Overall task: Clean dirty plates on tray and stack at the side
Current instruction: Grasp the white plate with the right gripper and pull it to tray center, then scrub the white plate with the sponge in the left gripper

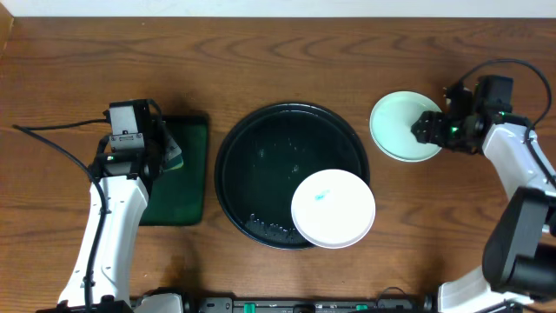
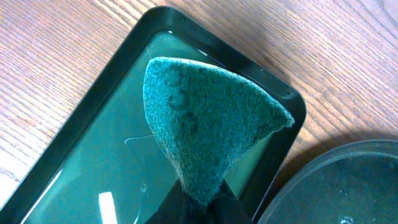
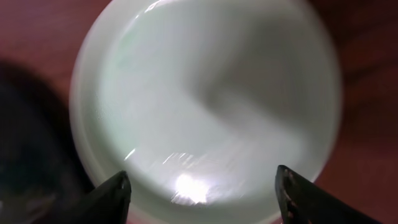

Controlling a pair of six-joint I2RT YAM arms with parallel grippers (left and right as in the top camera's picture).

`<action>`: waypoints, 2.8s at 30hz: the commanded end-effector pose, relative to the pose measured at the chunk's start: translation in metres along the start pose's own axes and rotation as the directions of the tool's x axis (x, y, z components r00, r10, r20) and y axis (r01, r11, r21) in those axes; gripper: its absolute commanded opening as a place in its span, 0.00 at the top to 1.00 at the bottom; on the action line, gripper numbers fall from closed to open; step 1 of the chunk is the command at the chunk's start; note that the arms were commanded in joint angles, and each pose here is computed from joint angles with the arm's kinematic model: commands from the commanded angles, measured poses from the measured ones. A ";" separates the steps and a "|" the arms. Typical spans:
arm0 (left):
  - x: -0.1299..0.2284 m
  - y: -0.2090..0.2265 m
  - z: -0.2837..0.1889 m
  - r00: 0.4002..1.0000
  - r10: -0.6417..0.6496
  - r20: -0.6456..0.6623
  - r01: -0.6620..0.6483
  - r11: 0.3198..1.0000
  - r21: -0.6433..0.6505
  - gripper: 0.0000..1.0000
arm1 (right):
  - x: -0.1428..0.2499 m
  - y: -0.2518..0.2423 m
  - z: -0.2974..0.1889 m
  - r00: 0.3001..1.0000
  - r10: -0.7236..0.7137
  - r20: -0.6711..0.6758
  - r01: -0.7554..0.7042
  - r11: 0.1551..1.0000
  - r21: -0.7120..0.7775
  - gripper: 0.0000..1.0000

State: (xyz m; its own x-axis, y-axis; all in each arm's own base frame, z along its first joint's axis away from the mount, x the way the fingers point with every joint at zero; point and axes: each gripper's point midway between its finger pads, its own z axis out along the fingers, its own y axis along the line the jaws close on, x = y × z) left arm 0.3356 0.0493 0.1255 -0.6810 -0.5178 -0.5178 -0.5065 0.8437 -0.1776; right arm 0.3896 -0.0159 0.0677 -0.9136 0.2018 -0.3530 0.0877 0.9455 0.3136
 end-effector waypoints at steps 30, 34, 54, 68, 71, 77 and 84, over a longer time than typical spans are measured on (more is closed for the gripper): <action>0.003 0.004 0.000 1.000 -0.014 -0.011 0.014 1.000 -0.014 0.92 | 0.215 0.103 -0.029 0.897 0.375 -0.235 -0.339 0.923 0.181 0.31; 0.003 0.004 0.000 1.000 -0.014 -0.011 0.014 1.000 -0.014 0.92 | 0.232 0.098 -0.017 0.875 0.422 -0.238 -0.371 0.900 0.228 0.29; 0.004 0.003 0.000 1.000 -0.013 -0.015 0.013 1.000 -0.008 0.92 | 0.212 0.146 -0.004 0.949 0.211 -0.235 -0.220 0.975 -0.014 0.99; 0.019 -0.068 -0.026 0.974 0.225 -0.031 -0.193 0.891 0.412 0.93 | 0.134 0.178 0.028 1.000 0.021 0.000 -0.020 0.979 -0.200 0.99; 0.023 -0.080 -0.038 0.972 0.235 -0.014 -0.204 0.871 0.447 0.93 | 0.129 0.176 0.048 0.999 0.019 -0.027 -0.024 0.984 -0.176 0.99; 0.060 -0.121 -0.052 0.947 0.316 -0.058 -0.241 0.818 0.521 0.93 | 0.115 0.188 0.065 0.996 -0.044 -0.083 0.030 0.987 -0.158 0.99; 0.104 -0.145 -0.038 0.926 0.364 -0.096 -0.297 0.864 0.406 0.93 | 0.117 0.185 0.080 0.991 -0.041 -0.126 0.024 0.992 -0.128 0.99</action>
State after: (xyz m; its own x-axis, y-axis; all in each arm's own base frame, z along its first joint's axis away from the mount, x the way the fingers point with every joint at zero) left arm 0.3167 -0.1343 0.1457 -0.8674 -0.1476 -0.4751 0.0715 0.9081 -0.4126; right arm 0.3302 0.2030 0.0219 -0.9526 0.1540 -0.2622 0.0290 0.9044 0.4257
